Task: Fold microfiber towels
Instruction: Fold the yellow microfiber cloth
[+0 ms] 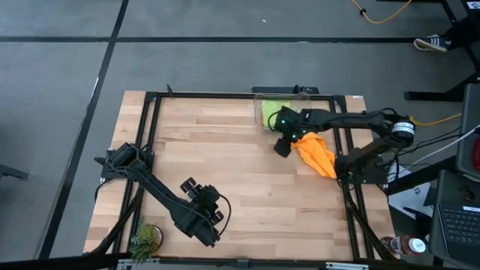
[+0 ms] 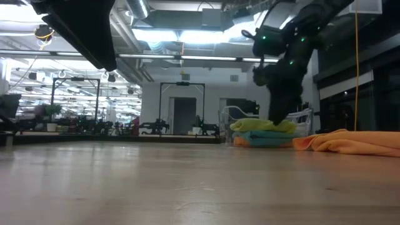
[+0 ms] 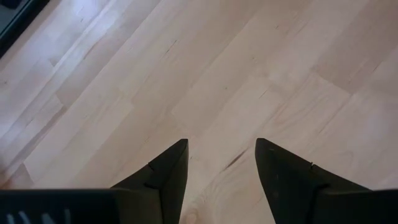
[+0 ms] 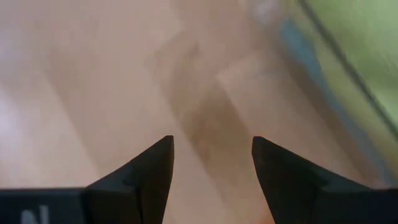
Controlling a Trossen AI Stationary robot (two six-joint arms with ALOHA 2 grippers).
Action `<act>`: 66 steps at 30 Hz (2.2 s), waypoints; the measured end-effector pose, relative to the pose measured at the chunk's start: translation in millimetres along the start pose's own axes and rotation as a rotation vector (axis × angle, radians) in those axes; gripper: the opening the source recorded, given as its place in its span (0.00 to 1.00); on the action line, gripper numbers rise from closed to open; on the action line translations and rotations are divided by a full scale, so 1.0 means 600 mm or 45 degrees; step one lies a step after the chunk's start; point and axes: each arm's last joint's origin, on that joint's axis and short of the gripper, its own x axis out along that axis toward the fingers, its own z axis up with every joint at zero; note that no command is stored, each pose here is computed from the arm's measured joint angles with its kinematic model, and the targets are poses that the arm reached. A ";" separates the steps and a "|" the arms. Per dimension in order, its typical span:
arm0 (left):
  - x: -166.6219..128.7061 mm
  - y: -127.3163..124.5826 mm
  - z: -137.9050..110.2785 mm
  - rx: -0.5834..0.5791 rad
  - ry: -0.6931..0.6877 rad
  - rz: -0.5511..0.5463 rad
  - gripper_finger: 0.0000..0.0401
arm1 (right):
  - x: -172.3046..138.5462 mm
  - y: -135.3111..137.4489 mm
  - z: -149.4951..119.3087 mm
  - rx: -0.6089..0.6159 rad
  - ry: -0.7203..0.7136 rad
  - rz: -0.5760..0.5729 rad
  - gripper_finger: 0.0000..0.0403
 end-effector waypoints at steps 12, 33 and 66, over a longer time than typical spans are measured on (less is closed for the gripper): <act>0.000 0.000 0.000 0.000 -0.001 0.000 0.45 | 0.061 -0.031 0.043 0.078 -0.095 -0.243 0.54; 0.000 0.000 0.000 -0.001 -0.001 -0.001 0.45 | -0.078 0.056 -0.047 0.064 -0.003 -0.272 0.55; 0.001 -0.003 0.001 0.051 -0.010 -0.015 0.45 | -0.009 0.218 -0.154 -0.535 -0.458 0.921 0.54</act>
